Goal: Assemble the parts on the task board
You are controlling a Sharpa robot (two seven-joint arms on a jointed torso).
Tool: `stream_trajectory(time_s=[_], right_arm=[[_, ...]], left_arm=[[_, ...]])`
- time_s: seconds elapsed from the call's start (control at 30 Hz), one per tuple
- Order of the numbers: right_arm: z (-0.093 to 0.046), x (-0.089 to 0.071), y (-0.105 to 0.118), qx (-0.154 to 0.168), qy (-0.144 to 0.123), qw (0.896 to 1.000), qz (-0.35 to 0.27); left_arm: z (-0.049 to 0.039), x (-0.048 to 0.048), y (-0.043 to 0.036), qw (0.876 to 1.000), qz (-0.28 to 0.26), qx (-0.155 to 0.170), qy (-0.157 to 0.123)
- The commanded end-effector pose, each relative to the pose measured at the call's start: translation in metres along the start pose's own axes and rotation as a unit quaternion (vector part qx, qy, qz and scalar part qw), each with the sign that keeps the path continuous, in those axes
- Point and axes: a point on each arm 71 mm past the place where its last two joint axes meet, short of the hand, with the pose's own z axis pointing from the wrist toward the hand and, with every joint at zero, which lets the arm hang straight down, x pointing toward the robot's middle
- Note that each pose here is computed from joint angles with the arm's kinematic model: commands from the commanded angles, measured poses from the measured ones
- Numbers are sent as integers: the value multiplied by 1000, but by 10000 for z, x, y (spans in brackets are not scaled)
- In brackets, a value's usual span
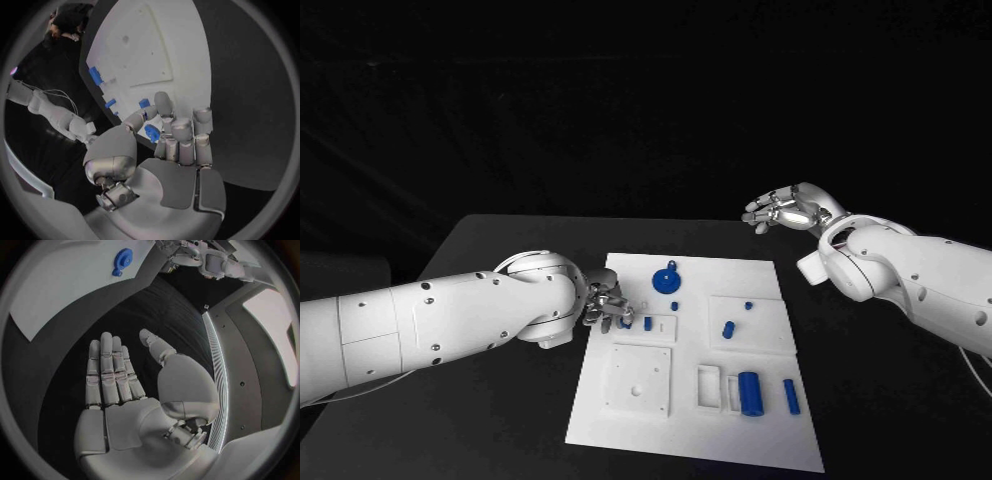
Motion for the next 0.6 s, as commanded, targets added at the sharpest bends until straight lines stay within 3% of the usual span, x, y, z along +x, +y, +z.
stream_trajectory(time_s=[0.03,0.37,0.6], right_arm=[[2,12,20,-9,6,1000,-4],[2,13,21,-9,7,1000,-4],[0,22,28,-9,8,1000,-4]], left_arm=[[1,13,-20,1000,3,7,1],[1,16,-3,1000,6,3,5],[2,47,7,999,17,-2,27]])
